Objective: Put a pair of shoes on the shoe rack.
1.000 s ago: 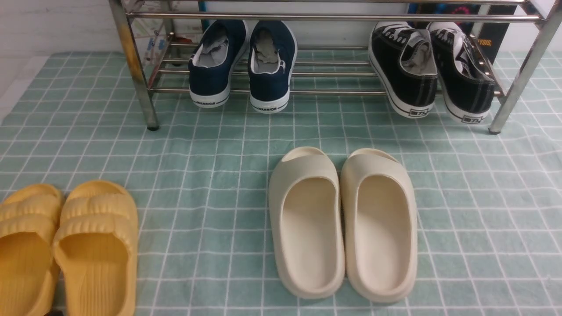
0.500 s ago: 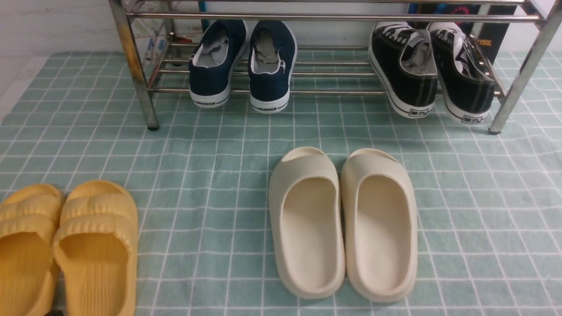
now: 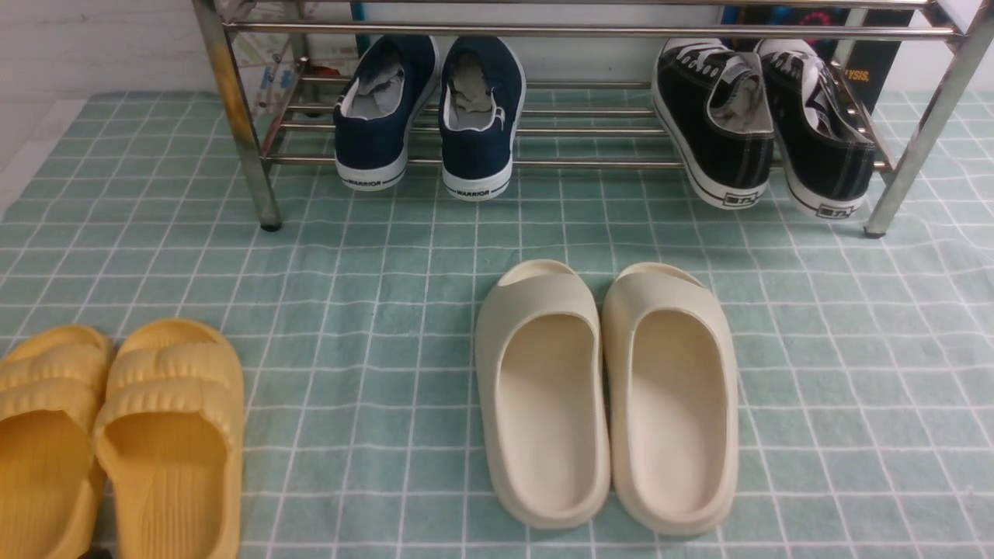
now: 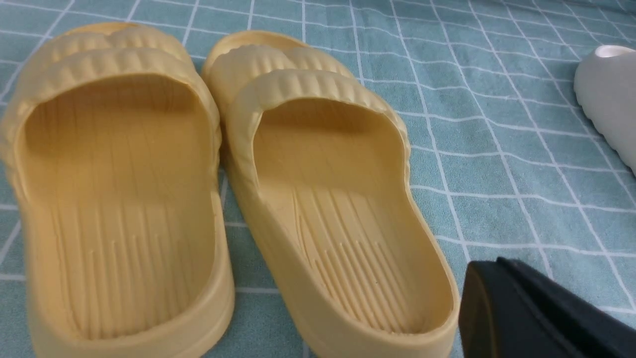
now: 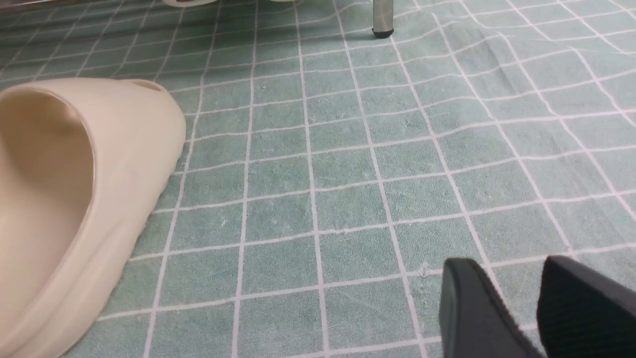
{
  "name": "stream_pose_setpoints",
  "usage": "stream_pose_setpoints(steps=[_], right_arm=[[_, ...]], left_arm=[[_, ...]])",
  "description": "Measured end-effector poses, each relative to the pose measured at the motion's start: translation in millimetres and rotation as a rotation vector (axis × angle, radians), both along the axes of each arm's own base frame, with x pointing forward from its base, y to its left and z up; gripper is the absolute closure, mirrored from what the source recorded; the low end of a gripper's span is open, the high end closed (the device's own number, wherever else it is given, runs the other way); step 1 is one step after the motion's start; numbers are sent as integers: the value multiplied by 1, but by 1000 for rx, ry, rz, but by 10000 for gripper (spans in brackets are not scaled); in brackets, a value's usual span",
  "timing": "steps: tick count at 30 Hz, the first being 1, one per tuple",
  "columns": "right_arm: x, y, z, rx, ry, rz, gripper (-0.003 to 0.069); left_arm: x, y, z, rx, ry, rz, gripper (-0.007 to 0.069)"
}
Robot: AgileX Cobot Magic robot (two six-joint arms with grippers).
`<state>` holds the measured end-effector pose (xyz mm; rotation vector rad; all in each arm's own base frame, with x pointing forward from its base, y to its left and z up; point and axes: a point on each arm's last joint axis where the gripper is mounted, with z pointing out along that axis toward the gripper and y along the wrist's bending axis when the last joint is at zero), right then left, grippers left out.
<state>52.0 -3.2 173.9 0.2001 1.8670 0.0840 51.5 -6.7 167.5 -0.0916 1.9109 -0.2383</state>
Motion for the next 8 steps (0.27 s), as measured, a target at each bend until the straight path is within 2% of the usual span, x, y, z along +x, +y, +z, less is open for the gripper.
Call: stream_pose_setpoints(steps=[8], right_arm=[[0, 0, 0, 0, 0, 0, 419]], left_arm=[[0, 0, 0, 1, 0, 0, 622]])
